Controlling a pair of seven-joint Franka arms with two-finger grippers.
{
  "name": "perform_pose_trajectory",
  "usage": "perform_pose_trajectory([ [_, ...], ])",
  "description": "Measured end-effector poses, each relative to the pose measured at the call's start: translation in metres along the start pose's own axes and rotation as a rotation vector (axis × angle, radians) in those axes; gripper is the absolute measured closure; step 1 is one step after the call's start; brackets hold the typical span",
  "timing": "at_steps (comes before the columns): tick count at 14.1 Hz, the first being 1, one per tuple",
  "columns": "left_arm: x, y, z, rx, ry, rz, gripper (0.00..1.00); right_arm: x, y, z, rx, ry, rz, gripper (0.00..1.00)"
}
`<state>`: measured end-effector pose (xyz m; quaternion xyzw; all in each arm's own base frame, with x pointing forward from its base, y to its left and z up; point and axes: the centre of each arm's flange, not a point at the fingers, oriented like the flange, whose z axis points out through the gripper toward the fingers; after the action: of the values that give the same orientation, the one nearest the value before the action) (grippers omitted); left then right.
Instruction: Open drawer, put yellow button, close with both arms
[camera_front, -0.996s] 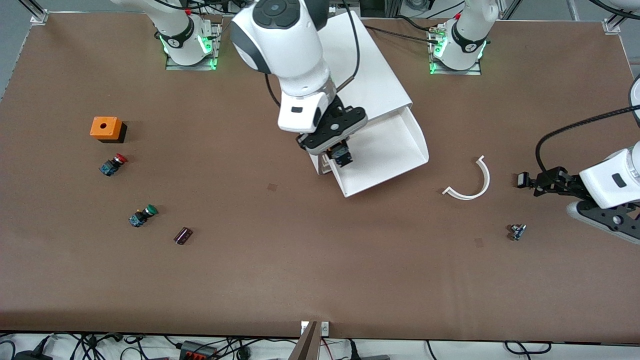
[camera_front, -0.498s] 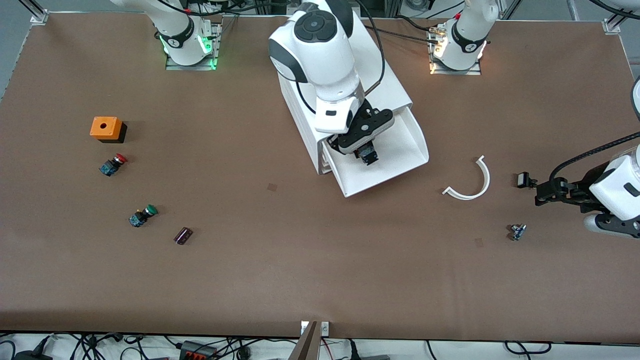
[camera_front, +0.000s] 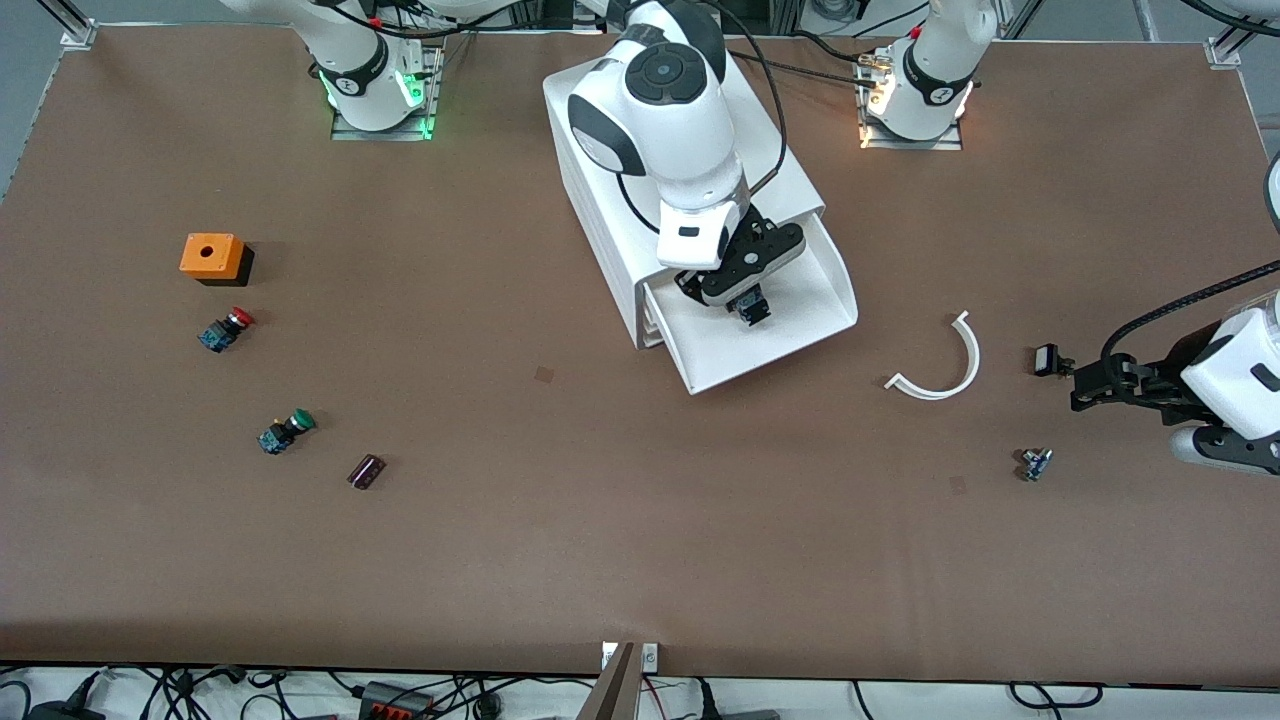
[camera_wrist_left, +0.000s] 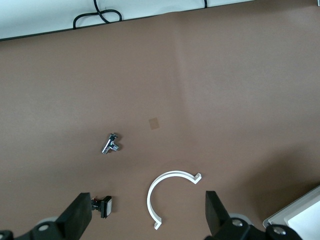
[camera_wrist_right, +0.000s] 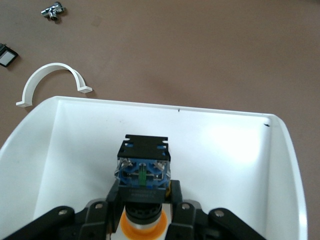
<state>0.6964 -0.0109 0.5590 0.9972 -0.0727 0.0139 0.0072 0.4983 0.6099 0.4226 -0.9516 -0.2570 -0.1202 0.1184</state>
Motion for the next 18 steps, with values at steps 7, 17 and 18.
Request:
perform_pose_trajectory([
  [7, -0.003, 0.003, 0.002, -0.003, -0.027, 0.003, 0.0, -0.003, 0.01, 0.012, -0.024, -0.039, 0.013, 0.59],
  [17, -0.005, 0.004, 0.003, -0.006, -0.045, 0.003, 0.0, 0.007, 0.007, -0.01, -0.014, -0.006, 0.105, 0.0],
  [18, -0.006, 0.005, 0.004, -0.008, -0.057, 0.003, 0.0, 0.011, 0.008, -0.021, -0.017, -0.006, 0.11, 0.0],
])
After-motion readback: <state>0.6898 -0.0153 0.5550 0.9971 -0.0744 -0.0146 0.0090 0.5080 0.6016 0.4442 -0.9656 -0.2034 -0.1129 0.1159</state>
